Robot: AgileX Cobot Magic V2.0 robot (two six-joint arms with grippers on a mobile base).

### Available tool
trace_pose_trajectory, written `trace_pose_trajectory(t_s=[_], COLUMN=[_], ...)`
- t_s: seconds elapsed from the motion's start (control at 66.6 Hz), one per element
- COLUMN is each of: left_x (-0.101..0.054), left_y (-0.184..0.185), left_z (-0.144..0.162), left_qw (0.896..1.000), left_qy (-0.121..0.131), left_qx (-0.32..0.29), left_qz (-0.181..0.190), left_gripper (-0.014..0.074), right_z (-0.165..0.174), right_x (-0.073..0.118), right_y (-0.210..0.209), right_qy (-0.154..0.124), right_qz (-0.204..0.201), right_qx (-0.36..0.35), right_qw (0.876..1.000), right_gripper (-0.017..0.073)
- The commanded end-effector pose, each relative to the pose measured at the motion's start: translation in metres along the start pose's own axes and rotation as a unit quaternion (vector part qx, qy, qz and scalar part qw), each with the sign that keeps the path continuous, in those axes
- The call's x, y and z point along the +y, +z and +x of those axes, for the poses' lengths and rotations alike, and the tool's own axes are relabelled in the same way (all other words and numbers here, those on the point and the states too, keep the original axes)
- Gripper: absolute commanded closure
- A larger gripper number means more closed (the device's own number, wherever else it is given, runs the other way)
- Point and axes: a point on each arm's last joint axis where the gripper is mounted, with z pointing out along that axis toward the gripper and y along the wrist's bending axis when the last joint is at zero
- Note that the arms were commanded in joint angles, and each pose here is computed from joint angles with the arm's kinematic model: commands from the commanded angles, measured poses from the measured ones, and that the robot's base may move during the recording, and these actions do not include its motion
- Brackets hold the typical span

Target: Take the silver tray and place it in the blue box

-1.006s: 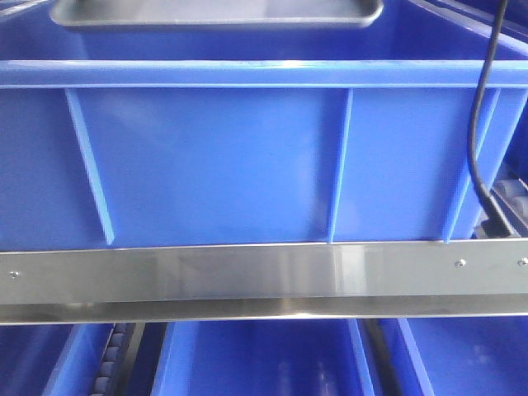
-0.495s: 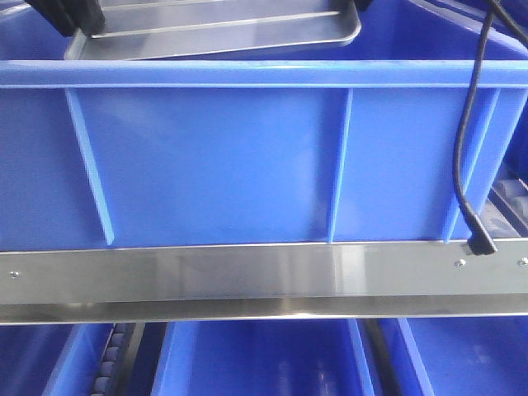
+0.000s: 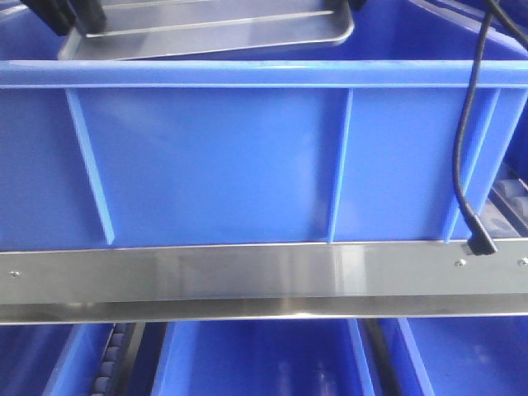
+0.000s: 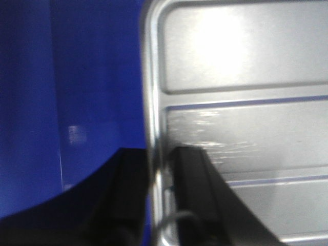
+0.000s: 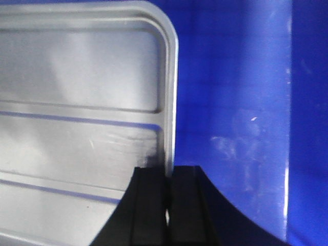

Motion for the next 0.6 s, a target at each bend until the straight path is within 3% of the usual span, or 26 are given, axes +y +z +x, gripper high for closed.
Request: trace_pose_trajectory(t_s=[0.0,0.06,0.24,0.375,0.585], left_x=[-0.017,-0.015,-0.014,-0.009,0.007], left_y=[-0.028,-0.028,-0.028,-0.027,-0.026], left_z=[-0.016,-0.016,-0.016,-0.017,-0.021], left_qw=[0.995,0.995,0.996,0.996,0.995], left_qy=[-0.017,-0.02,-0.013,-0.016,-0.047], left_qx=[-0.079,-0.078,-0.077,-0.079,-0.078], left_qz=[0.063,0.061,0.052,0.045,0.04], left_gripper=[0.0317,0.0277,0.0276,0.0277,0.0278], right_z=[-0.016,-0.017,-0.023,-0.023,-0.023], right_x=[0.017,0.013,-0.001,-0.004,-0.005], right_y=[-0.028,-0.026,-0.024,-0.024,-0.024], right_qy=[0.009,0.008,0.022,0.025,0.022], right_qz=[-0.077,-0.065,-0.046,-0.04,-0.037], right_qx=[-0.076,-0.074,-0.073,-0.068,-0.072], right_qw=[0.994,0.995,0.996,0.997,0.996], right_gripper=[0.0351,0.0275,0.0038,0.0029,0.0044])
